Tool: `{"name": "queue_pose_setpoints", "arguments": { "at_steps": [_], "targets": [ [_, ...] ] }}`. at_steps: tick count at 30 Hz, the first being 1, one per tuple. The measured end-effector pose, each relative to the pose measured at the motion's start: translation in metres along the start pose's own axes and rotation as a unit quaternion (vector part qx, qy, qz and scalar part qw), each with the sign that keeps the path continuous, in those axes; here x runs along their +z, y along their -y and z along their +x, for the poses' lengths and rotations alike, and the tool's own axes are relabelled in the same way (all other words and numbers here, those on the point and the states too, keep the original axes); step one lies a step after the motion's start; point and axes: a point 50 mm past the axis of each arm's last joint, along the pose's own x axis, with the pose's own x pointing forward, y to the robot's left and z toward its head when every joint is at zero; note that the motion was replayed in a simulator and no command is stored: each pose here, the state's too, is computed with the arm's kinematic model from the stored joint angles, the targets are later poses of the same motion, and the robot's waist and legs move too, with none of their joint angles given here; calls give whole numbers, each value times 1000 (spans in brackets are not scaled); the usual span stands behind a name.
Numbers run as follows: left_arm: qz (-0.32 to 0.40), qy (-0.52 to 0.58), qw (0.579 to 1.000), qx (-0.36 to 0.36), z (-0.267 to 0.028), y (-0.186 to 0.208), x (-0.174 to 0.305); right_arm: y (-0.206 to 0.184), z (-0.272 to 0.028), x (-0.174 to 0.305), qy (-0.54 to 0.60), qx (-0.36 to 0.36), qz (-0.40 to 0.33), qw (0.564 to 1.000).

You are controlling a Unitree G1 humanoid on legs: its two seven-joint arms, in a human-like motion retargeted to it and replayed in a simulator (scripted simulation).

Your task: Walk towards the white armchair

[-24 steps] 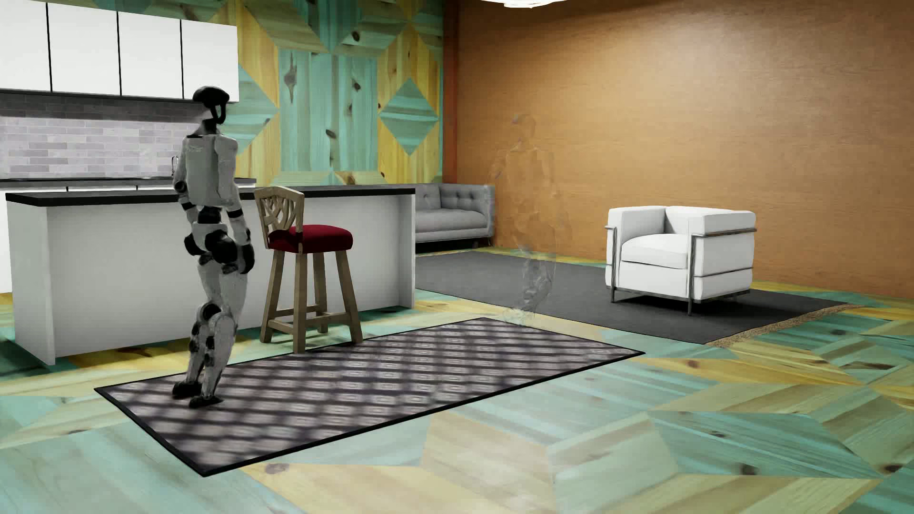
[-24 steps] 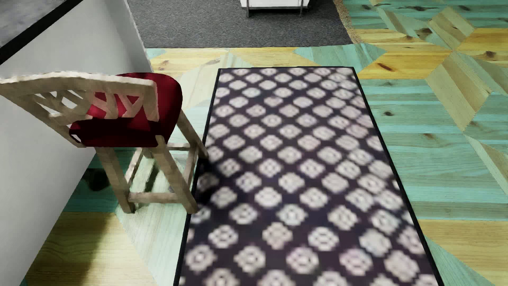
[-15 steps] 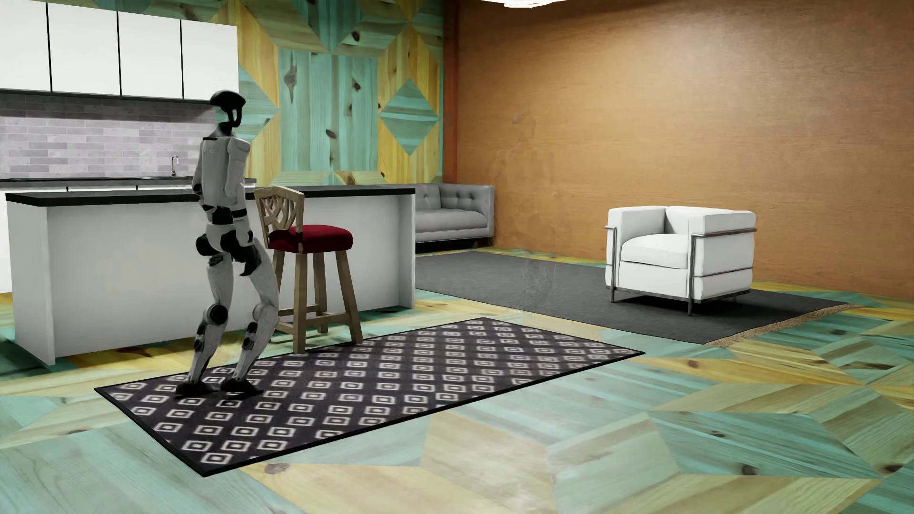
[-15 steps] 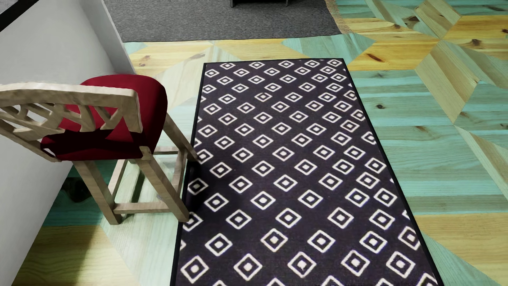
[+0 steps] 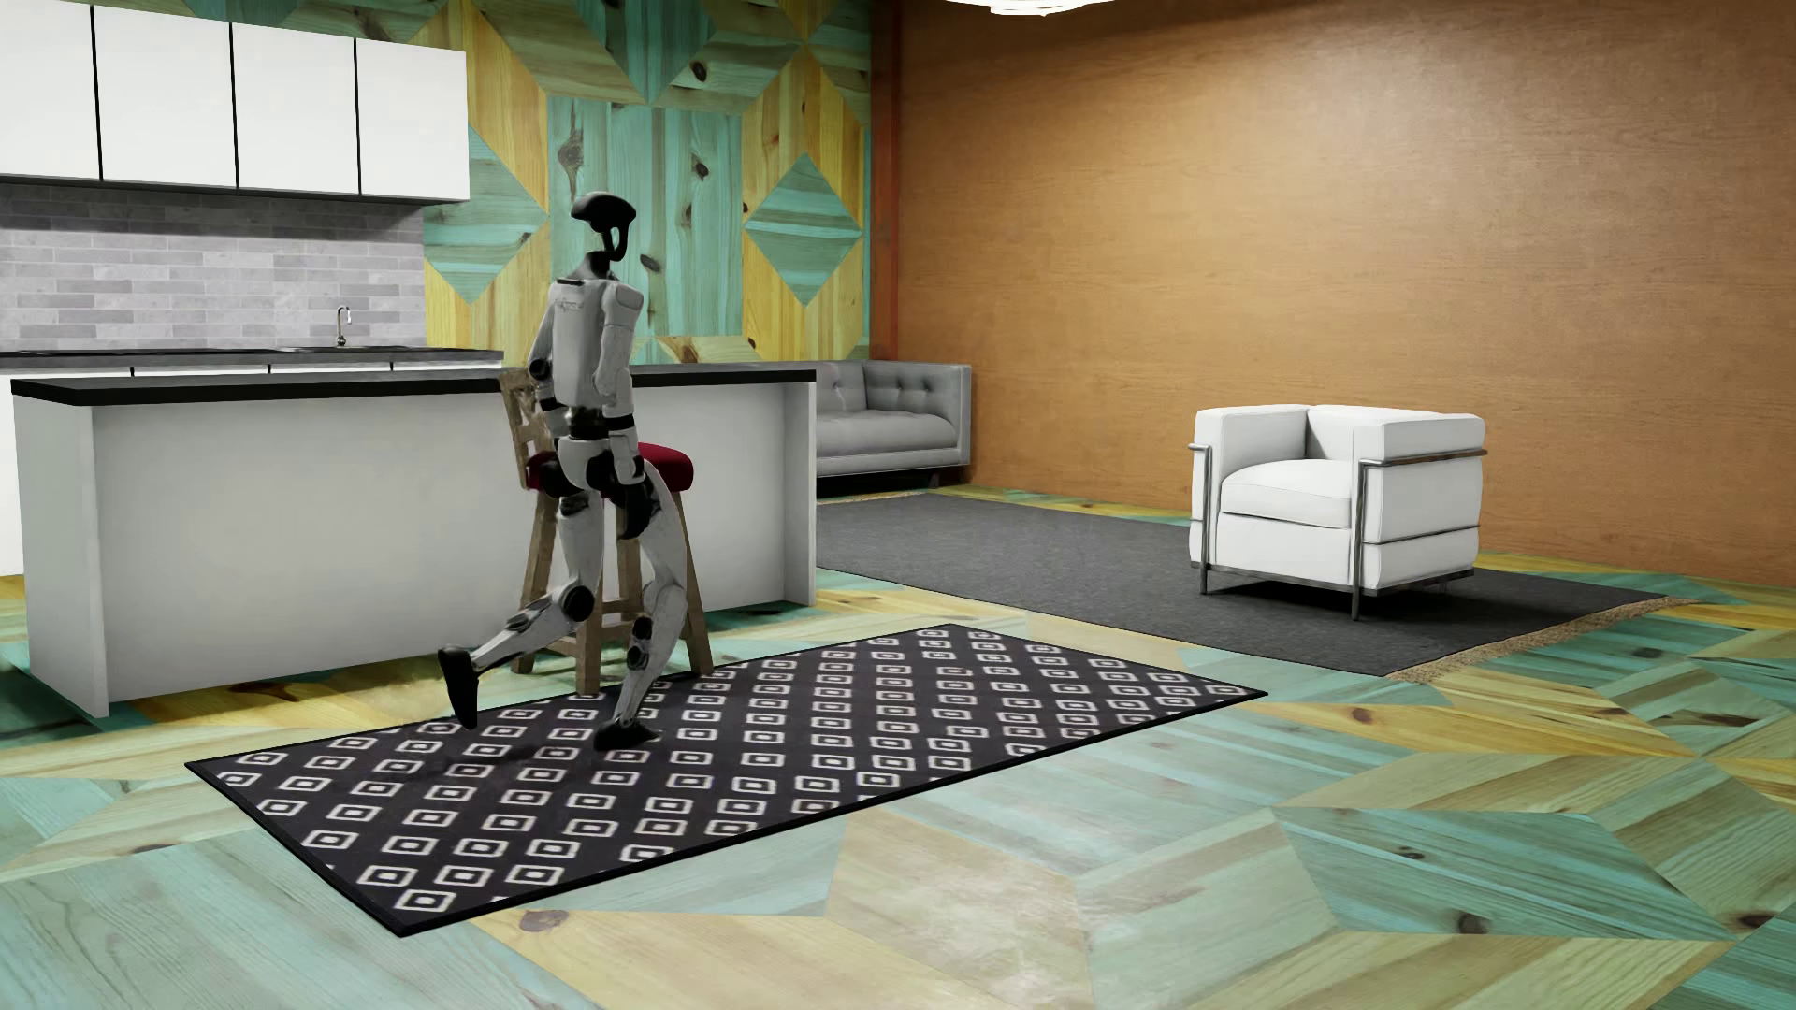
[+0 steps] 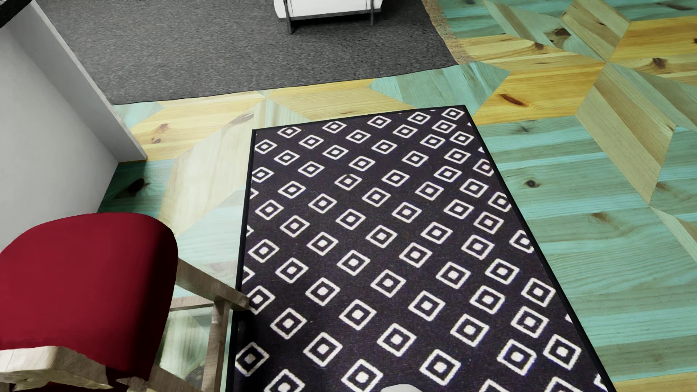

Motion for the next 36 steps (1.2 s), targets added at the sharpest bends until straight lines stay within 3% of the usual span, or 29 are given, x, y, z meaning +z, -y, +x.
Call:
{"name": "queue_pose_setpoints", "arguments": {
  "at_steps": [3, 9, 11, 15, 21, 26, 30, 34, 36],
  "targets": [
    [-44, -33, 998, 6, -9, 7, -25, 15, 2, 40, 75, -20, 9, 997],
    [-22, -85, 996, -35, -22, 34, -57, 56, -5, 94, 165, -73, 6, 984],
    [-18, -93, 995, -45, -23, 40, -61, 53, -1, 84, 144, -72, 25, 987],
    [-18, -86, 996, -35, -20, 33, -56, 7, 2, 31, 57, -14, 25, 998],
    [23, 35, 998, 37, -1, -34, 19, -9, -11, -31, -33, 4, 22, 999],
    [-23, 99, 986, 130, -9, -94, 52, -11, -14, -46, -64, 14, -4, 998],
    [-61, 43, 994, 80, -1, -48, 21, -6, -11, -43, -66, 2, 16, 998],
    [-26, -21, 999, 5, -4, 3, -14, 10, -3, 12, 35, -13, -3, 999],
    [-55, -65, 996, 1, -11, 15, -40, 24, -4, 36, 83, -34, 7, 996]
  ]
}}
